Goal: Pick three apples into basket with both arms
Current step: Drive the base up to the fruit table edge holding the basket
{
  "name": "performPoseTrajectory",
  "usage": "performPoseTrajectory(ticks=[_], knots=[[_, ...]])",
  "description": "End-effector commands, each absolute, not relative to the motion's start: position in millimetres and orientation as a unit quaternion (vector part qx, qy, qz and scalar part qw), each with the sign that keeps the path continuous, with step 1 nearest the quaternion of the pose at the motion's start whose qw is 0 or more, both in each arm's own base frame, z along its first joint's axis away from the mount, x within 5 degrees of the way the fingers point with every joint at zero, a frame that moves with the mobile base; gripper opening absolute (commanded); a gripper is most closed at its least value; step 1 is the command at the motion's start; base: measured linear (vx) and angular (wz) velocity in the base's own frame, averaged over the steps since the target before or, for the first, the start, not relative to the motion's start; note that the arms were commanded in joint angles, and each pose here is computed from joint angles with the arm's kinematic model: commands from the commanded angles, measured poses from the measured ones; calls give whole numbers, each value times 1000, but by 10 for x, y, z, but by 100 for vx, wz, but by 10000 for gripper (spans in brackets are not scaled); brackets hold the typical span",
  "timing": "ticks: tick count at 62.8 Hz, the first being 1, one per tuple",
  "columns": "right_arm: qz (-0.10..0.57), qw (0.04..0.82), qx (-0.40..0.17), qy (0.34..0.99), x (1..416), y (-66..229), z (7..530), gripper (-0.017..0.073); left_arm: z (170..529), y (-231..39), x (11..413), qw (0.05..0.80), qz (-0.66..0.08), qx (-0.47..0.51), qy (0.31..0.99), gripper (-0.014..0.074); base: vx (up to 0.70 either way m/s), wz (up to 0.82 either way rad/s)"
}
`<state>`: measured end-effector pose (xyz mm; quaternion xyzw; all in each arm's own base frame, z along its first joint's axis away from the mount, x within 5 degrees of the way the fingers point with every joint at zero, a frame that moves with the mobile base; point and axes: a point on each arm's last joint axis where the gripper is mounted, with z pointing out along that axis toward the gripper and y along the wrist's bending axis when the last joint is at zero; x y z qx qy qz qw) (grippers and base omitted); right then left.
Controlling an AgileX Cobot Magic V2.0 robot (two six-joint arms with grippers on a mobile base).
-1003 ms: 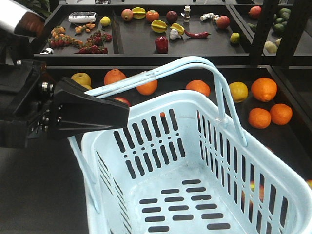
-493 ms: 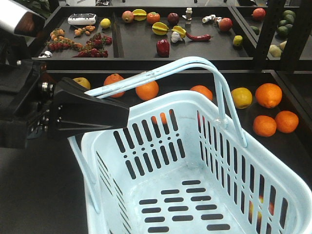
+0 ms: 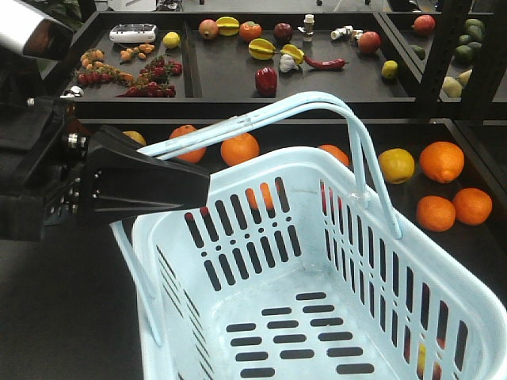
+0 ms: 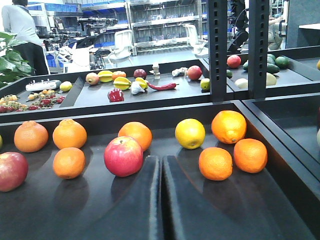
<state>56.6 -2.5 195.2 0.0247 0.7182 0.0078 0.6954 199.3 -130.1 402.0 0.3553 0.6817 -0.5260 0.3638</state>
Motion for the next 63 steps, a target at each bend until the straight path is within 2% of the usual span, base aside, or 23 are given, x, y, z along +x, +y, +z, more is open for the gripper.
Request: performPoseTrajectory(ticks=[1,63], knots=[[7,719,10,695,563,-7,1972,-5,4119,-1297,1793,333,-541,410,655,-6,4,0],[7,719,10,695,563,-7,1972,-5,4119,-1297,1793,333,-541,410,655,-6,1,0]])
